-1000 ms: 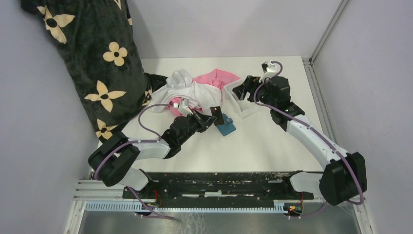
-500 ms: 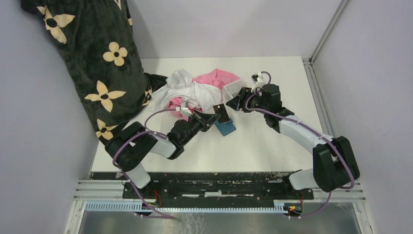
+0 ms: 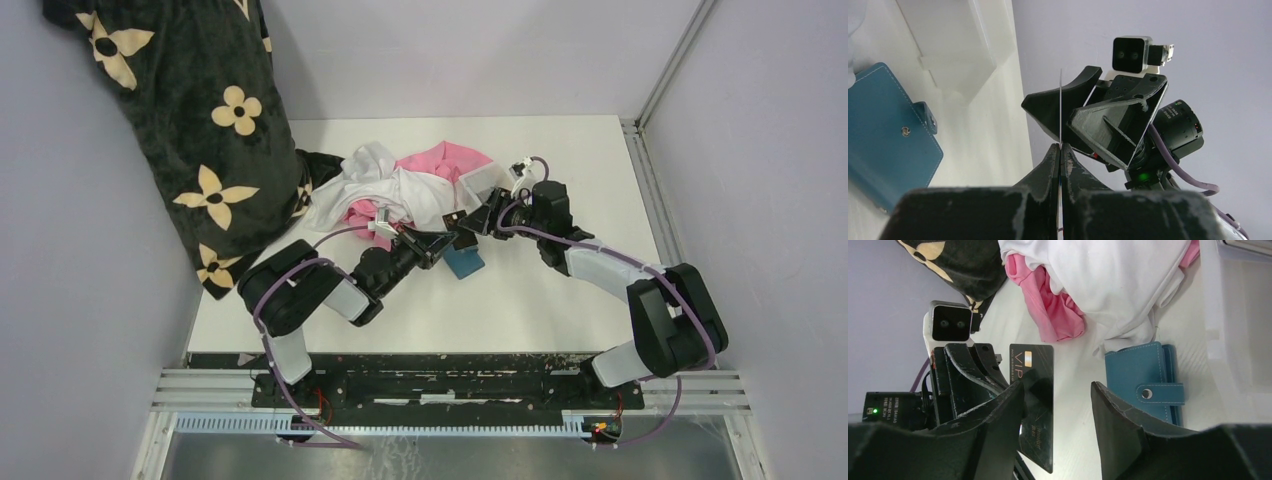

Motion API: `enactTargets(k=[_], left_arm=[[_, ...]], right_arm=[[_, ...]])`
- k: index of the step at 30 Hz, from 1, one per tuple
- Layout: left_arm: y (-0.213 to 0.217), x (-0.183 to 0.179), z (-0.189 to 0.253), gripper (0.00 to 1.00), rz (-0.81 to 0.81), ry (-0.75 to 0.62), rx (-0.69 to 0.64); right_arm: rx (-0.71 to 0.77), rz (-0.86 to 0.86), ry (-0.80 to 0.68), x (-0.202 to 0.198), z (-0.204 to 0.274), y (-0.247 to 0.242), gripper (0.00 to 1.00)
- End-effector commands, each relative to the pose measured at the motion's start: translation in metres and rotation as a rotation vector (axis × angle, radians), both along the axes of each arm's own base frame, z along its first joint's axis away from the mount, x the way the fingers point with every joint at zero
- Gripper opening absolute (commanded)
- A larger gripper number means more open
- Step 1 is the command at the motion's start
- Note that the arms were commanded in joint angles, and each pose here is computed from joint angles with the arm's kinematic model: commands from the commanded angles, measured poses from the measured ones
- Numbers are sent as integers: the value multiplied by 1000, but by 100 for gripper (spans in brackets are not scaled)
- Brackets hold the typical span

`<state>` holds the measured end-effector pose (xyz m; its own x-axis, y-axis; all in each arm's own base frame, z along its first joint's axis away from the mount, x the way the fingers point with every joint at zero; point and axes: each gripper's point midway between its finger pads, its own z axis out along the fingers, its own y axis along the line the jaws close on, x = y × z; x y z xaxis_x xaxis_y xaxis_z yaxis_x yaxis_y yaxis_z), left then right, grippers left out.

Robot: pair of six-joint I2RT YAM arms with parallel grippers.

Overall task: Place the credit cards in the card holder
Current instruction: Open the card holder at the center of the board.

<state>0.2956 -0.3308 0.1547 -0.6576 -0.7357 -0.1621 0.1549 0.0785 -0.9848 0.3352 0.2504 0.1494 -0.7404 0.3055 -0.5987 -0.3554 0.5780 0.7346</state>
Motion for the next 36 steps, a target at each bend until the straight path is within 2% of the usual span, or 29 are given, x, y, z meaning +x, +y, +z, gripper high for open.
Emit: enactTargets(k=[1,6,9,11,12,15,21,29,36], left_arm=[[-6,2,32,3,-26,-50,-129],[-6,4,29,3,-31,-46,-137],[-4,4,25,3,-29,-38,-132],[-2,4,22,9,-24,-30,-130],[0,4,19,13,-20,-20,-126],[9,2,6,26,4,12,-99],[32,0,-27,37,85,76,-4],[43,-2,-73,36,142,142,231],[35,0,-92,26,141,160,418]], right_arm=[[78,61,-46,-6,19,13,55],[118,90,-21,-14,19,17,40],[162,120,2,-16,22,23,17],[170,131,19,-18,20,25,3],[170,130,21,-17,20,24,2],[149,127,20,-18,21,23,1],[26,106,28,-18,12,14,1],[-295,117,28,-25,-20,17,1],[-508,102,36,-21,-48,15,1]])
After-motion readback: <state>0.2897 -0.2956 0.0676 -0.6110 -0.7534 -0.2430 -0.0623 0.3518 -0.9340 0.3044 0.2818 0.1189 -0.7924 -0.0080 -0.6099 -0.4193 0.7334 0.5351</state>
